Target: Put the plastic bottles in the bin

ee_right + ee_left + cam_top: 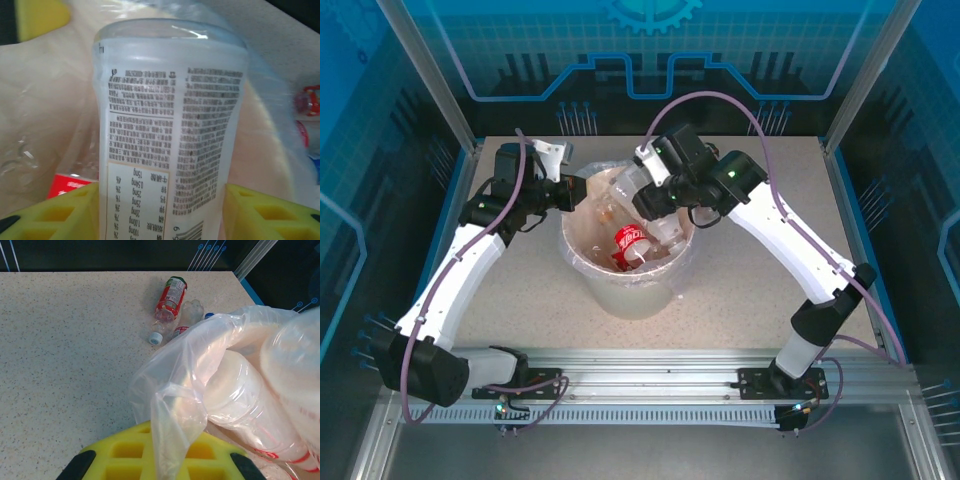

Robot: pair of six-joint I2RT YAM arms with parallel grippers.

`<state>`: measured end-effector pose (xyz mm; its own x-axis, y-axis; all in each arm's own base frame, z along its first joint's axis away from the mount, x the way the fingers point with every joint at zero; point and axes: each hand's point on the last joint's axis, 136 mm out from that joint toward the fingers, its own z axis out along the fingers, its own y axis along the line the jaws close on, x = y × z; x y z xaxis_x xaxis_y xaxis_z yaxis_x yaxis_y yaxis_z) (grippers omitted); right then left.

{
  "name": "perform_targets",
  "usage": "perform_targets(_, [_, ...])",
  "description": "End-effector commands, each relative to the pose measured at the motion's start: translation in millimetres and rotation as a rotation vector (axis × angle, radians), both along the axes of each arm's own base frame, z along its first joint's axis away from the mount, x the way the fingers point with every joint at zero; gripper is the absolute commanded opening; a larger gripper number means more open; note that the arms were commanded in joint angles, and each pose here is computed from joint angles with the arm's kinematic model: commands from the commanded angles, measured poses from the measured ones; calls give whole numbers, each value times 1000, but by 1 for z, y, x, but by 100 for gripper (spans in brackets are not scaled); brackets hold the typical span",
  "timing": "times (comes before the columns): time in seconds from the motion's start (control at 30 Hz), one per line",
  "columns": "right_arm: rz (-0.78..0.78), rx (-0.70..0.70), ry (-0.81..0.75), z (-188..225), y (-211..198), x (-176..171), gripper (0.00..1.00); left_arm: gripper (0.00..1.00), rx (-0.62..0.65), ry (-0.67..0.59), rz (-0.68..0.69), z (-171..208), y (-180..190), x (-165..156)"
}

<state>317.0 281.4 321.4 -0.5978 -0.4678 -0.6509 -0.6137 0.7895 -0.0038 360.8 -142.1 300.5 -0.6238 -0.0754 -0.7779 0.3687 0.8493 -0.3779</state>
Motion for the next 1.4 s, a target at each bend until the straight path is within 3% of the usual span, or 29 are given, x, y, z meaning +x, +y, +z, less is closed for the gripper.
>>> perform_targets(0.0, [-81, -172, 16, -20, -42, 4, 59, 0, -18, 99, -10, -19, -2, -16])
perform_targets(0.2, [-40, -221, 92, -48, -33, 6, 58, 0, -19, 98, -10, -19, -2, -16])
perform_targets(0.37, [63, -165, 175, -63, -12, -10, 58, 0, -20, 100, -10, -19, -2, -16])
perform_targets(0.5, [84, -111, 144, -44, -7, -12, 60, 0, -21, 100, -11, -19, -2, -16])
perform_targets(0.67, [59, -94, 31, -5, -16, -3, 78, 0, -21, 98, -13, -19, -2, -16])
perform_targets(0.8, [35, -86, -52, 22, -23, 5, 80, 0, -21, 99, -13, -19, -2, -16])
perform_targets(0.97, [24, -56, -79, 33, -23, 9, 75, 0, -21, 96, -11, -18, -2, -16])
perform_targets(1.2, [42, -45, -8, 6, -9, 15, 62, 0, -20, 97, -10, -19, -2, -17])
perform_targets(1.37, [65, -3, 104, -26, 0, 0, 53, 0, -20, 95, -9, -18, -1, -17])
